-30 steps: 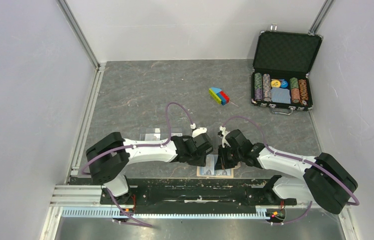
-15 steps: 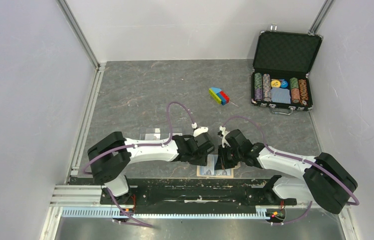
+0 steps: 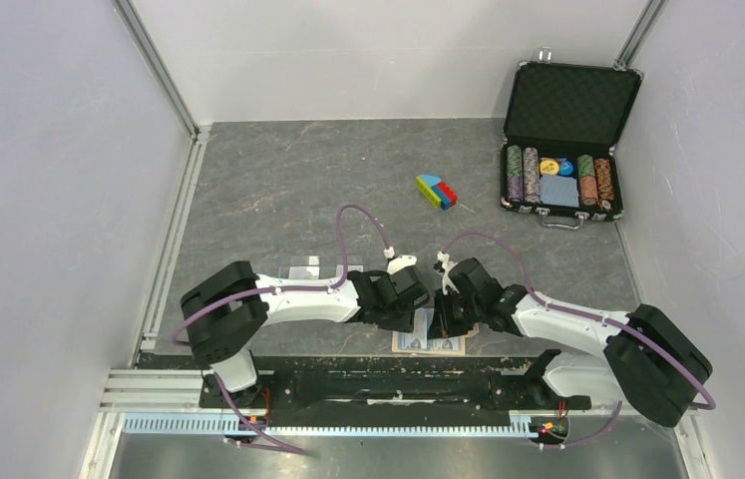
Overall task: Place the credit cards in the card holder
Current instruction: Turn over the card slot in the card holder.
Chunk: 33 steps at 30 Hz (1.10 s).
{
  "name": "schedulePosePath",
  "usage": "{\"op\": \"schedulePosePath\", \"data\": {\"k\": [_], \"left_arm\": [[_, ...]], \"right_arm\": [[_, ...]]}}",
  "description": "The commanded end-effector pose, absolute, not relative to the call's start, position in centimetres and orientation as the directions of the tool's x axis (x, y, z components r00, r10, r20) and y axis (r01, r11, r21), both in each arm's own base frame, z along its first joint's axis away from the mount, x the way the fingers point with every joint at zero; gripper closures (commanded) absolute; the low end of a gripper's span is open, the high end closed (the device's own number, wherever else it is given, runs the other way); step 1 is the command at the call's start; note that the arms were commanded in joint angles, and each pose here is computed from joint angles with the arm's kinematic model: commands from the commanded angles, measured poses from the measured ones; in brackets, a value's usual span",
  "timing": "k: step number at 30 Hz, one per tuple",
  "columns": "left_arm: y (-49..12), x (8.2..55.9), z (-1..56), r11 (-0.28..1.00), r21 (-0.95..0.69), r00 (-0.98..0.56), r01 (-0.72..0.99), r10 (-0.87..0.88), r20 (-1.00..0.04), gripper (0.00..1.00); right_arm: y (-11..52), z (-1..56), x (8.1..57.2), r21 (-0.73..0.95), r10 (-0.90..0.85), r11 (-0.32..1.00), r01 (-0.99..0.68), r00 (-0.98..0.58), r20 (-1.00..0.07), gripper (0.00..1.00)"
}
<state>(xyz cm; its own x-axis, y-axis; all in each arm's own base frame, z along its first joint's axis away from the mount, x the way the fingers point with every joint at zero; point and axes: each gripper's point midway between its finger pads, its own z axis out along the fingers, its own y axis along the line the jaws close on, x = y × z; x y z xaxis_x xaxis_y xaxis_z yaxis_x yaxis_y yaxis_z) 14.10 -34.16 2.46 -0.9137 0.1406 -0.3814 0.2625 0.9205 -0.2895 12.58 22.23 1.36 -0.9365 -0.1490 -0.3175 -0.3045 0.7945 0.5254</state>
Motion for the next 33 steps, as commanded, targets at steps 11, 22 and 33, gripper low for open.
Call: {"op": "schedulePosePath", "data": {"k": [11,22,33], "left_arm": [[-38.1,14.3,8.8,0.799,-0.496,-0.878,0.341,0.082,-0.472,0.7],[-37.6,13.3,5.3,0.839,-0.433,-0.908,0.328,0.153,-0.391,0.79],[-34.7,14.4,5.9,0.904,-0.26,-0.884,0.34,0.213,-0.416,0.98]], "right_arm": [[21.7,0.7,12.1,0.494,-0.173,0.813,-0.308,-0.938,-0.3,1.0],[22.1,1.5,12.6,0.504,-0.159,0.806,-0.311,-0.933,-0.322,1.0],[23.0,5.3,14.5,0.523,-0.089,0.791,-0.318,-0.905,-0.416,1.0]]}}
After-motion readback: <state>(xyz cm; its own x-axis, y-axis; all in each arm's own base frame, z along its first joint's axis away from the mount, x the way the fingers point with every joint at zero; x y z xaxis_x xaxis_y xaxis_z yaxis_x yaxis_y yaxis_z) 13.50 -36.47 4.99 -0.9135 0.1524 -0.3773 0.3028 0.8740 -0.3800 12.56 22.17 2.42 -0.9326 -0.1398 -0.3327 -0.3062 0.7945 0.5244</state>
